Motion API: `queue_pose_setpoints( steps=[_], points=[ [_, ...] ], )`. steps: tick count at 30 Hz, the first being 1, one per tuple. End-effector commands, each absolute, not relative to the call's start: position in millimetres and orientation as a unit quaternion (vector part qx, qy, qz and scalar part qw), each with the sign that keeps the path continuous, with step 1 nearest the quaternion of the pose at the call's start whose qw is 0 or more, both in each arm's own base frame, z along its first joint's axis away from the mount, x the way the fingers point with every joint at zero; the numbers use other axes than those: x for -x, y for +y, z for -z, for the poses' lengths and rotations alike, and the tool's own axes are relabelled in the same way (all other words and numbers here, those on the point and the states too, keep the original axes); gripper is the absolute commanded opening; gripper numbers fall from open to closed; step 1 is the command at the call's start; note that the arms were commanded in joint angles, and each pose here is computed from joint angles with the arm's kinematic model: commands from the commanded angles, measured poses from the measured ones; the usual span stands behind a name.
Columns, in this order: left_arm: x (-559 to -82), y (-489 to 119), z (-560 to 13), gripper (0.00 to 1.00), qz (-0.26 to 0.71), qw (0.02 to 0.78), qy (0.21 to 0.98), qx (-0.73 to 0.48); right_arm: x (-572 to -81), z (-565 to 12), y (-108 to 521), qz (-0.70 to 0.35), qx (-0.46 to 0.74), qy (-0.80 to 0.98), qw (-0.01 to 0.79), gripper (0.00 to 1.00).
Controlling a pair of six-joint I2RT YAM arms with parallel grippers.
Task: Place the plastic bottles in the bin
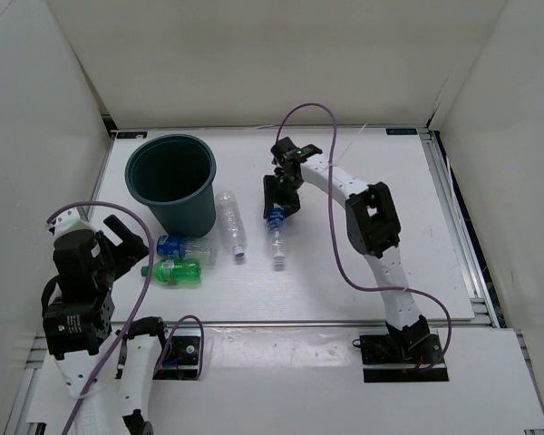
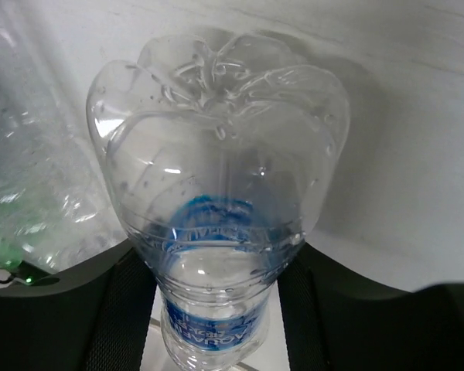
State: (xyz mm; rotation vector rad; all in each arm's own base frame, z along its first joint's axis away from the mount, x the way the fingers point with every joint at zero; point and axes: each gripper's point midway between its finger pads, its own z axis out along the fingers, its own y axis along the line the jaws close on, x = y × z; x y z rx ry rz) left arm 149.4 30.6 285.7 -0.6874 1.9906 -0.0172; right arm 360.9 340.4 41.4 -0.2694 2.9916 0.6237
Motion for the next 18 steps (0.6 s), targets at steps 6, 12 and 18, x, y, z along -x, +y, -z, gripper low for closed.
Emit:
queue_pose_setpoints(
  steps=[6,12,18],
  points=[
    [-160.9,29.9,-260.5,1.00,0.017,0.457,0.829,0.322,-394.5,-300.7,348.6,-0.374,0.071,0.882,0.279,0.47],
    [-159.3,24.2,-221.2,1.00,0.017,0.352,0.857,0.375,-395.0,-434.3,404.2,-0.518,0.120,0.740,0.412,0.45],
    [-165.3,11.5,-237.5,1.00,0.048,0.333,0.869,0.363,-412.4,-471.0,459.4,-0.506,0.139,0.650,0.549,0.42]
  ],
)
